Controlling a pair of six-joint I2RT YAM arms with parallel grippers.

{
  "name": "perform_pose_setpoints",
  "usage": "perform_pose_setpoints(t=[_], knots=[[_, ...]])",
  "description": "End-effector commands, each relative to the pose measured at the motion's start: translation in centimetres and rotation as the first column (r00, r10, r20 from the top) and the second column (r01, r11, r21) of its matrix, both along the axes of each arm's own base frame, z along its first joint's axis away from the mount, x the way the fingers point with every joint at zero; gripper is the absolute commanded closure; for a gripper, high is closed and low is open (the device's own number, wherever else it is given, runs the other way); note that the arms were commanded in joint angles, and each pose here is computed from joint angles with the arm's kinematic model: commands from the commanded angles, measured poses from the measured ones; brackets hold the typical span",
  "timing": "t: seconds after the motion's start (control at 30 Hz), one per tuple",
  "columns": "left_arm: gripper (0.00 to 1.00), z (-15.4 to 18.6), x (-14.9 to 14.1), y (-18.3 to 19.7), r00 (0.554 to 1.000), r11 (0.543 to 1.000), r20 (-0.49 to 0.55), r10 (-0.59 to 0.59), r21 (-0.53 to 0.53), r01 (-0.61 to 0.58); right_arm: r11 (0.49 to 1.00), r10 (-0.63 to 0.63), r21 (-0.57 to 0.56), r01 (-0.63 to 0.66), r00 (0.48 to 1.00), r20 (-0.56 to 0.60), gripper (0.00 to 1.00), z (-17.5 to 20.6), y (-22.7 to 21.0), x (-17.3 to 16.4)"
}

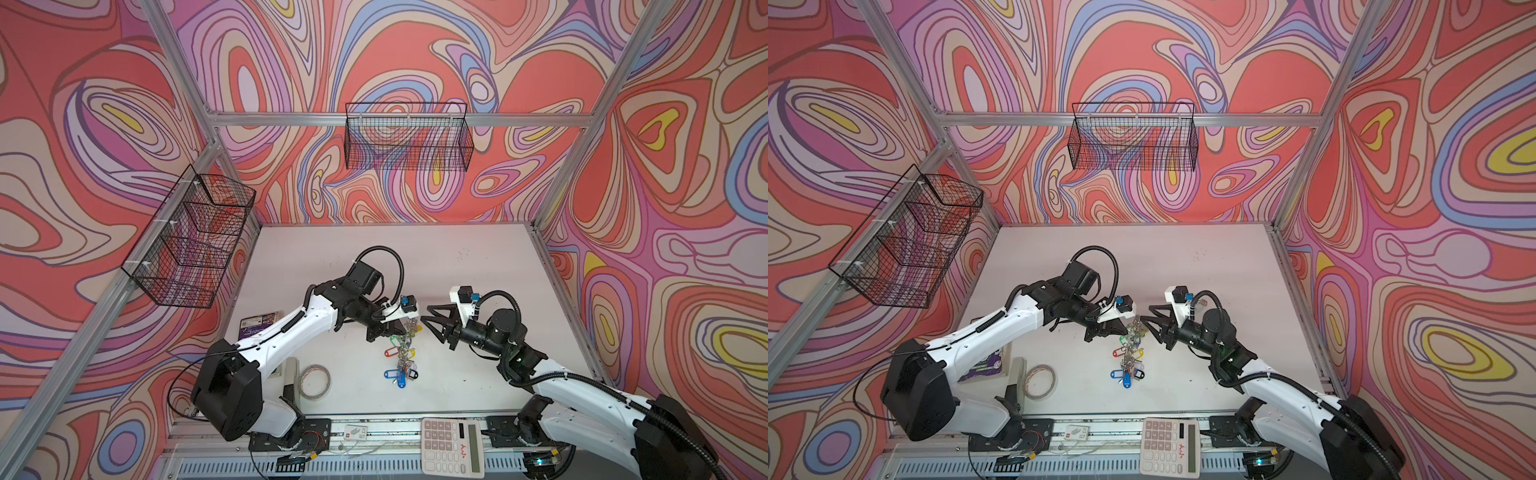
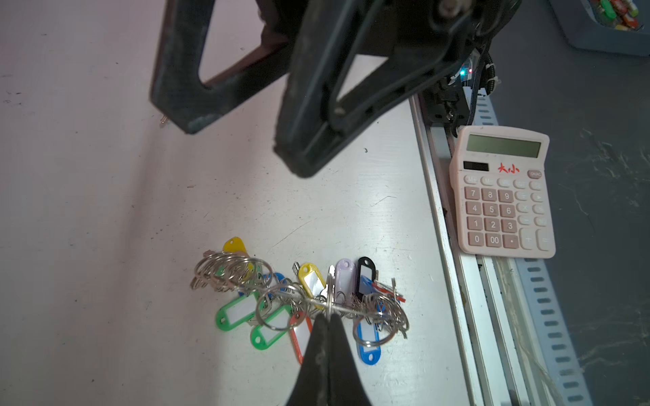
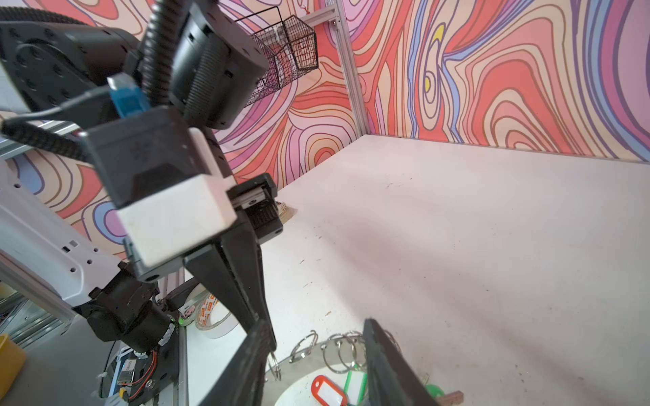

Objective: Attach keys to a key ring
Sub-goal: Pass the keyring.

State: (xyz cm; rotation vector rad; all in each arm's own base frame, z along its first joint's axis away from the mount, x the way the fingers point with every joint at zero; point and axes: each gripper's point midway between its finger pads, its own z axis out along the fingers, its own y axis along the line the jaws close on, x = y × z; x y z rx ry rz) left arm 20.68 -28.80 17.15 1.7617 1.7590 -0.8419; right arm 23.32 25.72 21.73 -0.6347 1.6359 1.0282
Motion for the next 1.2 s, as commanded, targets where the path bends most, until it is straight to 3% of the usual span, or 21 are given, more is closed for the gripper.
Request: perform_pose_setpoints(t=[0.0, 0.3, 0.47, 0.63, 0.87, 1.0, 1.17], knots=[[1.0, 1.9, -0.5, -0.1, 0.994, 0.999, 0.098, -0.053, 0.015, 0.051, 1.0, -0.018, 0.004, 0.018, 1.0, -0.003, 0.53, 0.2, -0.1, 0.5], [1.0, 3.9, 0.0, -0.5, 0.95, 0.996, 0.299, -0.086, 0.03, 0.081, 0.999, -0.047, 0.011, 0.047, 0.999, -0.005, 0.46, 0.3, -0.5, 1.2], [1.0, 4.3, -0.1, -0.6, 0.92, 0.991, 0.369, -0.133, 0.056, 0.121, 0.997, -0.054, 0.047, 0.055, 0.998, -0.02, 0.41, 0.7, -1.3, 1.6], [1.0, 4.5, -0.1, -0.6, 0.888, 0.983, 0.422, -0.181, 0.098, 0.154, 0.999, -0.052, 0.011, 0.052, 0.998, -0.024, 0.39, 0.1, -1.5, 1.3], [1.0, 5.8, 0.2, -1.1, 0.898, 0.984, 0.403, -0.178, 0.093, 0.154, 1.0, 0.012, 0.011, -0.011, 0.996, -0.084, 0.42, -0.2, -1.0, 0.2], [1.0, 7.3, -0.2, -1.6, 0.931, 0.992, 0.343, -0.127, 0.042, 0.12, 0.999, 0.008, 0.035, -0.006, 0.998, -0.069, 0.41, 0.7, -1.3, -0.3], [1.0, 10.0, 0.2, -2.2, 0.963, 0.995, 0.265, 0.049, -0.093, -0.025, 0.997, -0.051, 0.061, 0.052, 0.999, -0.016, 0.39, 2.6, -2.0, 0.4]])
